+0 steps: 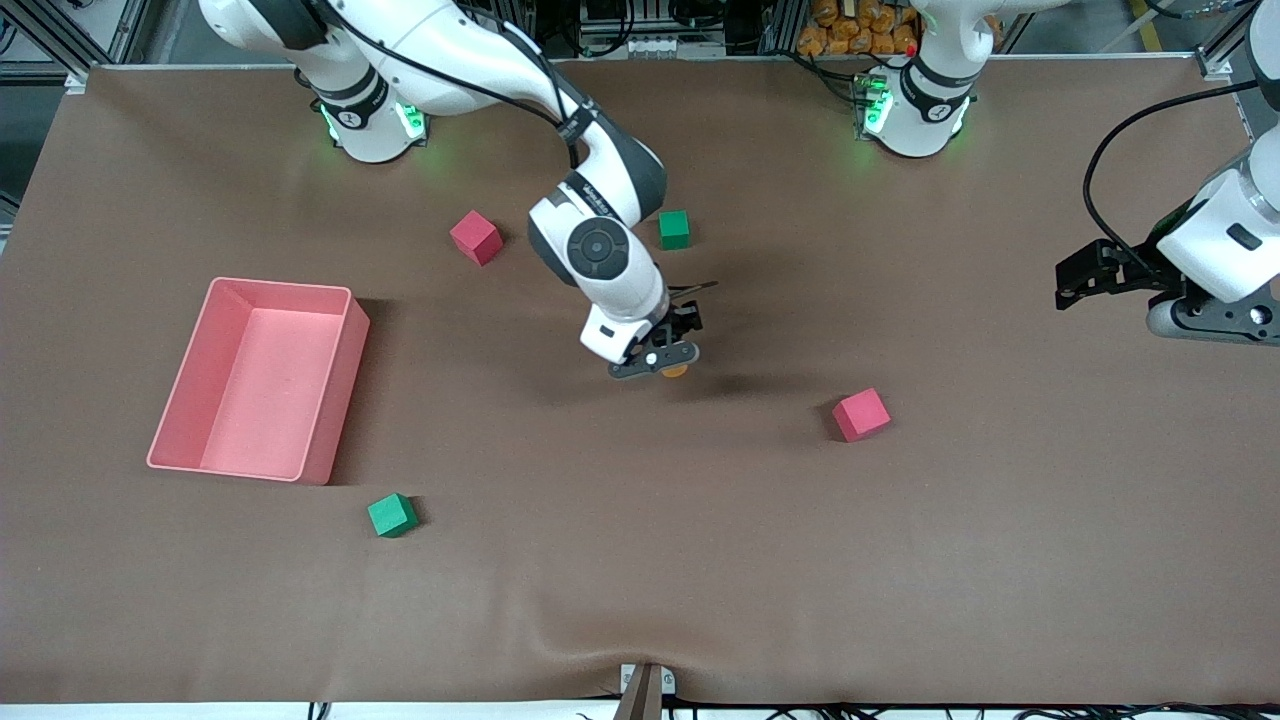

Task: Place and upright button with both arms
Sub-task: 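Carry the button to mid-table with the right gripper, then set the button down and withdraw the right gripper while the left gripper reaches, then lower the left gripper over the button while the right gripper retracts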

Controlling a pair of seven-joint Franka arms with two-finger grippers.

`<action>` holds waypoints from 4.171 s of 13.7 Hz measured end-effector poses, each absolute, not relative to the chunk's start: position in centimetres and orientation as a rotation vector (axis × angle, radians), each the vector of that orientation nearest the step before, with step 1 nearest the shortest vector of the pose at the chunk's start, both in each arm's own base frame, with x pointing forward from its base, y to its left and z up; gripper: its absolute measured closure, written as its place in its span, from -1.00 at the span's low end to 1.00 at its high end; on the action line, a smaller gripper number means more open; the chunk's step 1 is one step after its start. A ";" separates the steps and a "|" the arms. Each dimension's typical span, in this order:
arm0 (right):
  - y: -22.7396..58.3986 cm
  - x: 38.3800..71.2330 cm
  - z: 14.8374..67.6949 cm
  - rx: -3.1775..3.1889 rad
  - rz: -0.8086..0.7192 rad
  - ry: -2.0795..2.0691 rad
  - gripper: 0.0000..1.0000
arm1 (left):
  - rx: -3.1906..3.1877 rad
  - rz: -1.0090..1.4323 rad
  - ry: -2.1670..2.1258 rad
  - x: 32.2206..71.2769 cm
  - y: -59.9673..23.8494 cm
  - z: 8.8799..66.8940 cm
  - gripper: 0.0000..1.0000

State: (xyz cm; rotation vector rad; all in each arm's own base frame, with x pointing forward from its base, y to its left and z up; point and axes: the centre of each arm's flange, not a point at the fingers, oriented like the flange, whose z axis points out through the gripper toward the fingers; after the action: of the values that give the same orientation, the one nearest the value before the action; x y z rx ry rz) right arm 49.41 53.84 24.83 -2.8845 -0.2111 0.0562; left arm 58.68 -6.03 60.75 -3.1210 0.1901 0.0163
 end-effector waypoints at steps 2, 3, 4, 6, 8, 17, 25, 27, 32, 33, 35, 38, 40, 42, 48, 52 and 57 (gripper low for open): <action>56.4 47.7 22.5 -2.862 0.017 -0.165 0.14 | -3.121 0.016 0.190 58.7 -6.0 60.7 -1.00; 57.8 46.7 21.3 -2.857 0.015 -0.139 0.14 | -3.123 0.017 0.190 58.7 -6.0 60.7 -1.00; 59.0 45.9 20.2 -2.855 0.021 -0.102 0.14 | -3.126 0.017 0.190 58.7 -6.1 60.7 -1.00; 60.7 44.8 18.7 -2.853 0.036 -0.034 0.14 | -3.129 0.017 0.188 58.7 -6.0 60.7 -1.00; 61.7 44.1 17.6 -2.854 0.045 -0.023 0.14 | -3.129 0.017 0.182 58.7 -5.8 60.7 -1.00; 62.4 44.7 19.1 -2.862 -0.041 -0.090 -1.00 | -3.136 0.033 0.146 59.0 -4.6 60.2 -1.00; 56.9 51.2 28.4 -2.956 -0.160 -0.029 -1.00 | -3.157 0.093 0.154 60.0 -5.2 57.9 -1.00; 53.6 53.2 31.8 -3.014 -0.152 -0.063 -1.00 | -3.161 0.118 0.170 60.3 -6.0 56.9 -1.00; 43.2 57.6 38.1 -3.041 -0.123 -0.124 -1.00 | -3.167 0.120 0.191 61.2 -8.3 55.1 -1.00; 40.9 58.0 38.5 -3.045 -0.112 -0.135 -1.00 | -3.168 0.133 0.169 61.3 -9.6 54.4 -1.00; 35.8 58.7 39.6 -3.048 -0.096 -0.143 -1.00 | -3.162 0.178 0.140 61.3 -13.4 52.5 -1.00; 26.5 59.5 42.2 -3.043 -0.081 -0.163 -1.00 | -3.147 0.272 0.086 60.9 -19.0 48.8 -1.00; 21.5 59.0 44.0 -3.042 -0.042 -0.129 -1.00 | -3.182 0.382 0.037 60.7 -21.4 45.9 -1.00; 18.4 58.3 45.7 -3.040 -0.002 -0.079 -1.00 | -3.199 0.492 0.007 60.6 -23.3 42.8 -1.00; 9.7 57.7 49.1 -3.028 0.058 -0.102 -1.00 | -3.148 0.805 -0.051 58.2 -30.9 32.7 -1.00; 8.6 57.1 50.2 -3.023 0.067 -0.097 -1.00 | -3.111 0.844 -0.028 57.0 -34.8 29.4 -1.00; 4.0 56.7 51.2 -3.013 0.077 -0.125 -1.00 | -3.091 0.822 -0.153 56.3 -37.5 25.0 -1.00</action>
State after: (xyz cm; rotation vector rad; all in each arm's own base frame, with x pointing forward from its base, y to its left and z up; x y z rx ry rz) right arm 56.74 4.04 51.25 -3.0132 -0.1253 0.0774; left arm 56.33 -37.53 25.02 -3.0907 -0.1533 0.8217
